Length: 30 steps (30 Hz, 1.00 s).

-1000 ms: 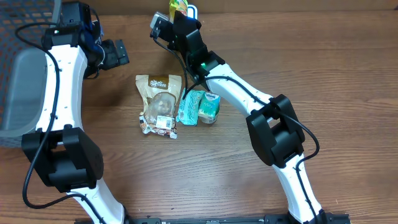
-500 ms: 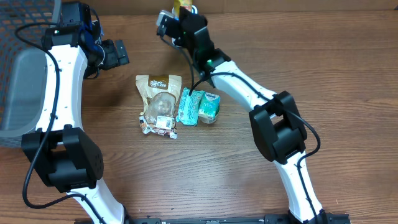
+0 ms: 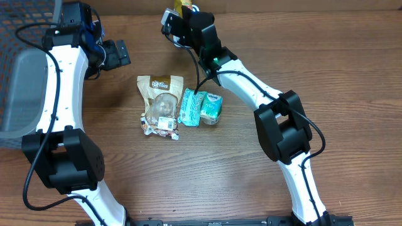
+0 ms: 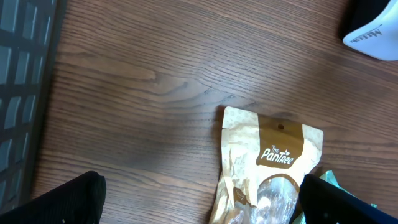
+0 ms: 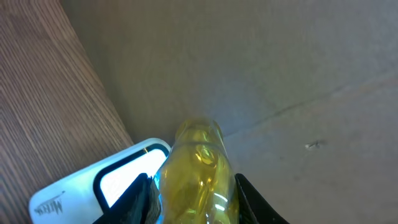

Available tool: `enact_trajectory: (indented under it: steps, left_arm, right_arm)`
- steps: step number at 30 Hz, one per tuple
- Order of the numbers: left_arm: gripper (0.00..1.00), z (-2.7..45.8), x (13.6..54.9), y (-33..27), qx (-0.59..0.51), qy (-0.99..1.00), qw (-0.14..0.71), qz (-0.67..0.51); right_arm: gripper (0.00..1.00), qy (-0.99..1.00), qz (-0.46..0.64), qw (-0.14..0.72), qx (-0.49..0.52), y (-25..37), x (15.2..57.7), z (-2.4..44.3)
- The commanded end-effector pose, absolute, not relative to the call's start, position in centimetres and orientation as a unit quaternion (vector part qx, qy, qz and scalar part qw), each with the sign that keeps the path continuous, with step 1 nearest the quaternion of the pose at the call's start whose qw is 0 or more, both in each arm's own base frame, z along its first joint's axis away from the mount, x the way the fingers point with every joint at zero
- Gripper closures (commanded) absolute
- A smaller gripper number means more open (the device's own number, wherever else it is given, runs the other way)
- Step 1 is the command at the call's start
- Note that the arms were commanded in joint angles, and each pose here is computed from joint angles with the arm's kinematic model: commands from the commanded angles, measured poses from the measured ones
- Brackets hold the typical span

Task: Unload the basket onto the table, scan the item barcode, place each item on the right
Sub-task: 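Carry the bottle right and set it down on the table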

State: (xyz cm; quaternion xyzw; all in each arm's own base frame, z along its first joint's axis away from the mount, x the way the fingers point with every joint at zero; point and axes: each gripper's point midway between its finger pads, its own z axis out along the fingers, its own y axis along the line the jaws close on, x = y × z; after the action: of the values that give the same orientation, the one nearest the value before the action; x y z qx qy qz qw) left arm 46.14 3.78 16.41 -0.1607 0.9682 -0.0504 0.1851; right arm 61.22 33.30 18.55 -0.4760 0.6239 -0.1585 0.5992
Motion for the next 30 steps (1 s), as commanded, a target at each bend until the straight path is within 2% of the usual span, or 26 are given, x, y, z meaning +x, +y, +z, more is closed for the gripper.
enact_trajectory:
  steps: [1, 6, 9, 12, 14, 18, 23, 30]
  left_arm:
    - [0.0, 17.5, 46.3, 3.2, -0.147, 0.968, 0.197, -0.057]
    - [0.01, 17.5, 46.3, 3.2, -0.147, 0.968, 0.197, -0.057]
    - [0.0, 17.5, 46.3, 3.2, -0.147, 0.968, 0.197, -0.057]
    - [0.0, 17.5, 46.3, 3.2, -0.147, 0.968, 0.197, -0.057]
    - [0.0, 17.5, 46.3, 3.2, -0.147, 0.968, 0.197, -0.057]
    - [0.0, 17.5, 46.3, 3.2, -0.147, 0.968, 0.197, -0.057]
    - [0.0, 17.5, 46.3, 3.2, -0.147, 0.968, 0.197, -0.057]
    - [0.0, 17.5, 46.3, 3.2, -0.147, 0.968, 0.197, -0.057]
  right_arm:
    - [0.84, 0.635, -0.159, 0.626, -0.425, 32.4, 61.8, 21.2]
    - [0.84, 0.656, -0.137, 0.667, -0.326, 30.4, 61.0, 27.8]
    - [0.8, 0.672, -0.103, 0.679, -0.276, 28.8, 59.6, 32.1]
    - [0.75, 0.706, -0.068, 0.669, -0.221, 25.9, 58.3, 35.0]
    - [0.75, 0.747, -0.053, 0.638, -0.178, 22.0, 57.0, 36.0]
    - [0.75, 0.82, -0.042, 0.562, -0.102, 15.7, 54.7, 34.5]
    - [0.74, 0.903, -0.053, 0.426, 0.017, 7.3, 51.1, 29.0]
    - [0.72, 0.949, -0.096, 0.23, 0.191, -3.2, 43.7, 22.0]
